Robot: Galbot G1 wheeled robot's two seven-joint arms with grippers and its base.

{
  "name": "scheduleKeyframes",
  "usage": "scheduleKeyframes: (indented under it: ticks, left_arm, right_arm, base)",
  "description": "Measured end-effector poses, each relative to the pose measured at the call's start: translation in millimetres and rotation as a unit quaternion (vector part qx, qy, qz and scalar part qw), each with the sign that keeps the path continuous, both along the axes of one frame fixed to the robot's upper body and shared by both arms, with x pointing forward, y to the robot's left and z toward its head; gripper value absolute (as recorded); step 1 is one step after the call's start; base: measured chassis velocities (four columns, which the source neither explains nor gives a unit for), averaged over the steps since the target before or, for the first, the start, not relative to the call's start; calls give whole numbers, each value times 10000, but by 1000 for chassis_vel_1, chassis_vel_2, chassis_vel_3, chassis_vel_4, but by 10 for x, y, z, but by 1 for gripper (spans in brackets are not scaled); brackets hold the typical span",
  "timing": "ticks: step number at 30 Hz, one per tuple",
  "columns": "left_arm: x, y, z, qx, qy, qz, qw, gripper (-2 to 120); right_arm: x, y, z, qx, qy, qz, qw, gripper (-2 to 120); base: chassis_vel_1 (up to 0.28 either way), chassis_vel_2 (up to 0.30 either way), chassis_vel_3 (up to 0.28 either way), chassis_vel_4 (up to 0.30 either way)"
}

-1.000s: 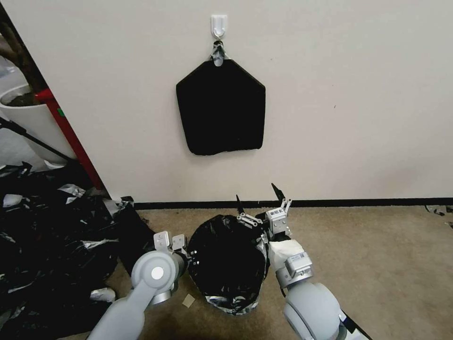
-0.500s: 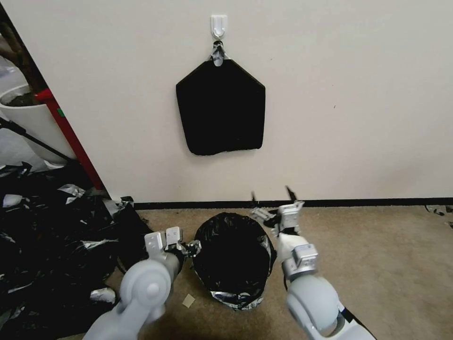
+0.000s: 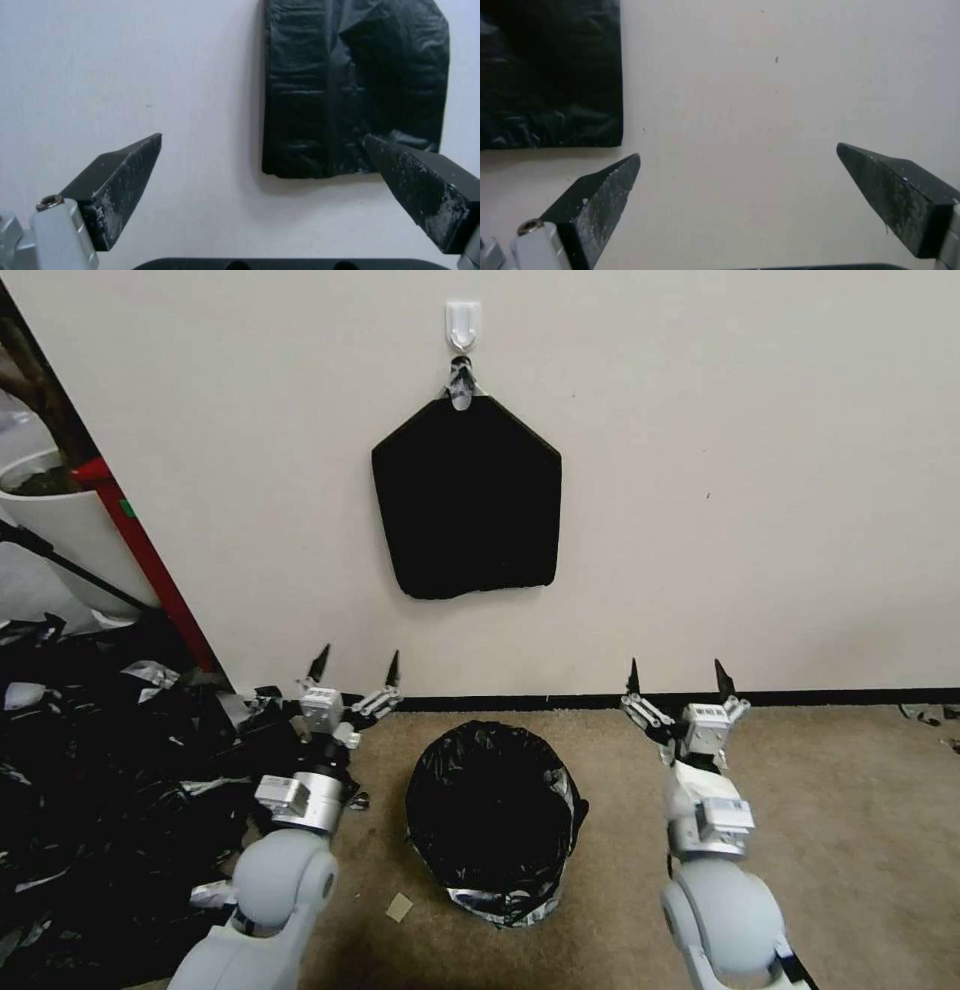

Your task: Place a trash bag onto the trash bin.

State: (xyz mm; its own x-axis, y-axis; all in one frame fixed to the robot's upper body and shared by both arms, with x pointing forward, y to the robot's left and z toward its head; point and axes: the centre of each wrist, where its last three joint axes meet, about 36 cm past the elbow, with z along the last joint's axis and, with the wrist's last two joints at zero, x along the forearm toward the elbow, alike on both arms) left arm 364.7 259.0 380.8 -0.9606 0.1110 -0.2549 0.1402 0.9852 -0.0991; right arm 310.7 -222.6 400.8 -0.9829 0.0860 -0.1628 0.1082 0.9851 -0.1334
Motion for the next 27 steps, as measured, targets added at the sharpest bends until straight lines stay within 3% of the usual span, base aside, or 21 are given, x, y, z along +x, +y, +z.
scheduleKeyframes:
  ticks: [27]
  left_arm:
    - [-22,-5,21,-194,151,-106,9996,100]
  right_arm:
    - [3,-17,20,163,-4,129,9998,100]
  base:
    - [0,0,0,0]
